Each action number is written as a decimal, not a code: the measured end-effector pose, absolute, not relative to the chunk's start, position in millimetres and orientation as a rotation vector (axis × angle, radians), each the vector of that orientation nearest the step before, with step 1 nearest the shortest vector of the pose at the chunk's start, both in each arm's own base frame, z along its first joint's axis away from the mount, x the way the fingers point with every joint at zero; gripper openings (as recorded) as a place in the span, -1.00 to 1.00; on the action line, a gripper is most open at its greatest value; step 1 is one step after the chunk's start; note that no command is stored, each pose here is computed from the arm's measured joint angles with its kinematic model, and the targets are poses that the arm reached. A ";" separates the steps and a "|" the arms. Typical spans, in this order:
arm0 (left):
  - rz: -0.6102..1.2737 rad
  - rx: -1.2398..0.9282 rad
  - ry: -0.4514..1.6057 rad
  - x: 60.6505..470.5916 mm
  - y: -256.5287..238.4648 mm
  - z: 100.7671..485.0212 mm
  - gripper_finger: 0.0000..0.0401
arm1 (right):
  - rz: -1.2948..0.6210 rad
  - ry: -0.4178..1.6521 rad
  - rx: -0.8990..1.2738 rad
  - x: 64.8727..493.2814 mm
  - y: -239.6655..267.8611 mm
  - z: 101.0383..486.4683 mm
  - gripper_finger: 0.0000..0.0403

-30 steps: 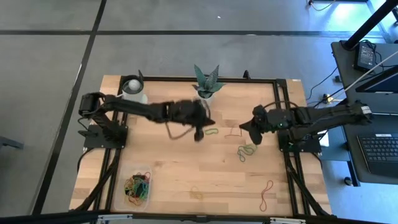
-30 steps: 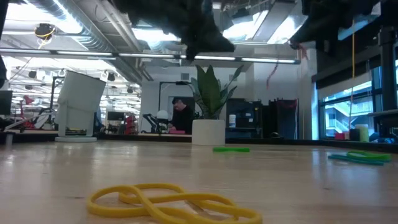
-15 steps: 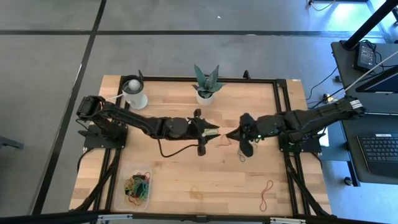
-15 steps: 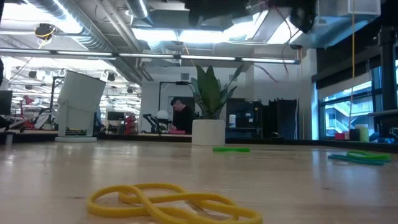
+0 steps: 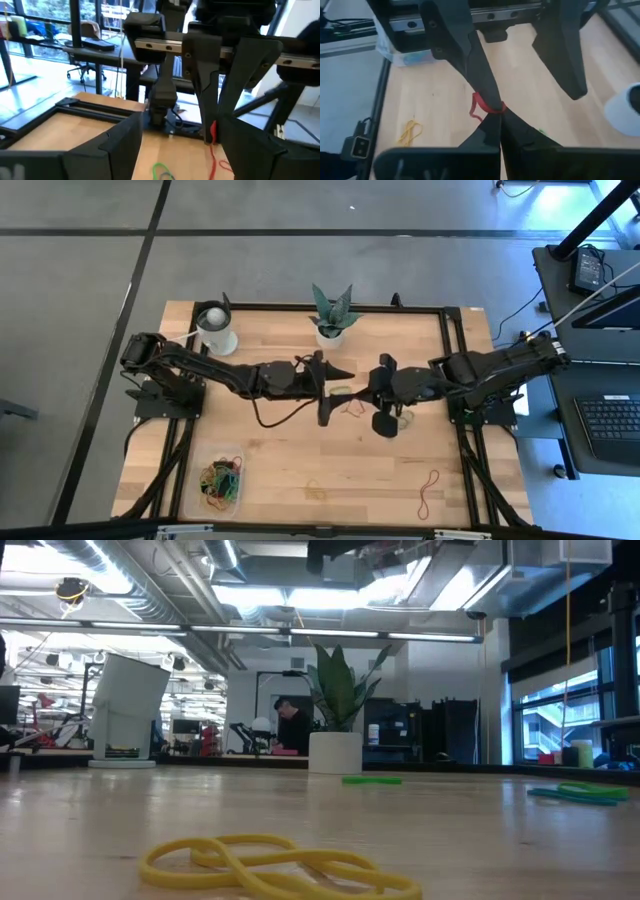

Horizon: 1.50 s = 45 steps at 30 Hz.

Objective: Pick and place rubber bands into bin
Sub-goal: Put the red rubber band into the transparent bin

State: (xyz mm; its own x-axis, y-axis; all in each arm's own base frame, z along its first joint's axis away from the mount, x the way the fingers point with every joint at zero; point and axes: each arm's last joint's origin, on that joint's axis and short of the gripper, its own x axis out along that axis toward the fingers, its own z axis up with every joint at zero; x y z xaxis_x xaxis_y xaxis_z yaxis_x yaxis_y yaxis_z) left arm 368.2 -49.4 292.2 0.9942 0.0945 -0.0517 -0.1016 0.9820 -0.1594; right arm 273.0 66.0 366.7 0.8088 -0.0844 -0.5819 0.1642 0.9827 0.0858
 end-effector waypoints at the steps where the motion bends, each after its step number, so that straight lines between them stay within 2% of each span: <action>1: 0.105 -0.163 0.044 368.3 -49.2 292.0 0.25 | -0.144 0.615 0.130 272.6 65.5 368.3 -1.00; 6: 0.187 -0.137 0.018 367.1 -46.0 295.1 0.25 | -0.175 0.658 0.143 270.2 63.1 365.3 -1.00; 17: 0.160 -0.090 -0.002 364.7 -41.8 301.4 0.25 | -0.187 0.686 0.161 268.7 60.4 361.6 -1.00; 33: 0.148 -0.149 0.091 364.6 -40.4 291.6 0.22 | -0.180 0.475 0.076 282.2 55.8 378.7 -1.00; 39: 0.153 -0.169 0.090 365.0 -38.6 291.4 -0.19 | -0.184 0.475 0.096 282.1 55.9 378.5 -1.00; 45: 0.126 -0.194 0.092 365.2 -38.0 291.2 -0.81 | -0.185 0.479 0.102 282.0 56.0 377.9 -1.00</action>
State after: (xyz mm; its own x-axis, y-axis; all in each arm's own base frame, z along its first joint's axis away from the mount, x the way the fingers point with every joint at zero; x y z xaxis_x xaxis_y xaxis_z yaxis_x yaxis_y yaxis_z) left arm 365.2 -38.0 291.2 0.9879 0.1153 -0.1034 -0.1331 0.9734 -0.1863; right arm 282.0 56.0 377.9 0.8714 -0.1526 -0.4662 0.2003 0.9782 0.0541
